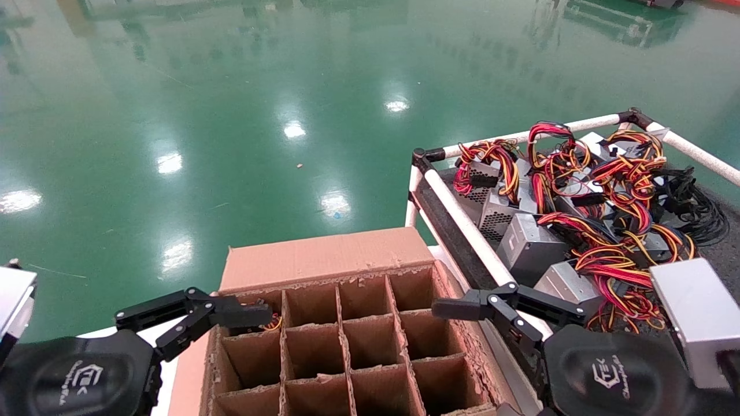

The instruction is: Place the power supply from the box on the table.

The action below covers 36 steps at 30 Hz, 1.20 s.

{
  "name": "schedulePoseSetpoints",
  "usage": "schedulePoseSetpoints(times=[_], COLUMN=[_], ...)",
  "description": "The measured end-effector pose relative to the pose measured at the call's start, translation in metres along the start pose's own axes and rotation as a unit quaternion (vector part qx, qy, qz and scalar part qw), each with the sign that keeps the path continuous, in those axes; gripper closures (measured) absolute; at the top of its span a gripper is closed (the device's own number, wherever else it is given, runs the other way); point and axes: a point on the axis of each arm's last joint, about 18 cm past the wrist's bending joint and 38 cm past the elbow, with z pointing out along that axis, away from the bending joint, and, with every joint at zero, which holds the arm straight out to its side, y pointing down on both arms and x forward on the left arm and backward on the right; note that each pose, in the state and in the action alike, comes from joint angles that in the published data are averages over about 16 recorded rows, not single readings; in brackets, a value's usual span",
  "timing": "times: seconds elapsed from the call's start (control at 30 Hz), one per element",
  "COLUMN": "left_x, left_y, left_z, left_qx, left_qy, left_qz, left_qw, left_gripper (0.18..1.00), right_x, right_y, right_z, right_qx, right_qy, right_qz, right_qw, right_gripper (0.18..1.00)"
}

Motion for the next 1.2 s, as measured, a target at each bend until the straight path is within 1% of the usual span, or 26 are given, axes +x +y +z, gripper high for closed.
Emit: schedulePoseSetpoints(times=[0.7,0.9,1.1,1.2], left_x=[0.0,0.0,0.0,0.0], left_y=[0.0,0.0,0.0,0.0], left_z=[0.0,0.0,0.0,0.0], left_qx=[0.0,0.0,0.0,0.0], left_qy=[0.0,0.0,0.0,0.0], left_qz=[0.0,0.0,0.0,0.0], left_qw=[1.0,1.0,1.0,1.0], left_gripper=[0.192,0.221,0.284,0.335], right_x=[0.0,0.0,0.0,0.0], right_y=[0.0,0.0,0.0,0.0], right_z=[0.0,0.0,0.0,0.0], right_qx=[0.0,0.0,0.0,0.0], right_qy=[0.0,0.0,0.0,0.0], right_qz=[0.0,0.0,0.0,0.0], right_qw=[1.0,1.0,1.0,1.0], right_gripper=[0.179,0.179,0.179,0.179])
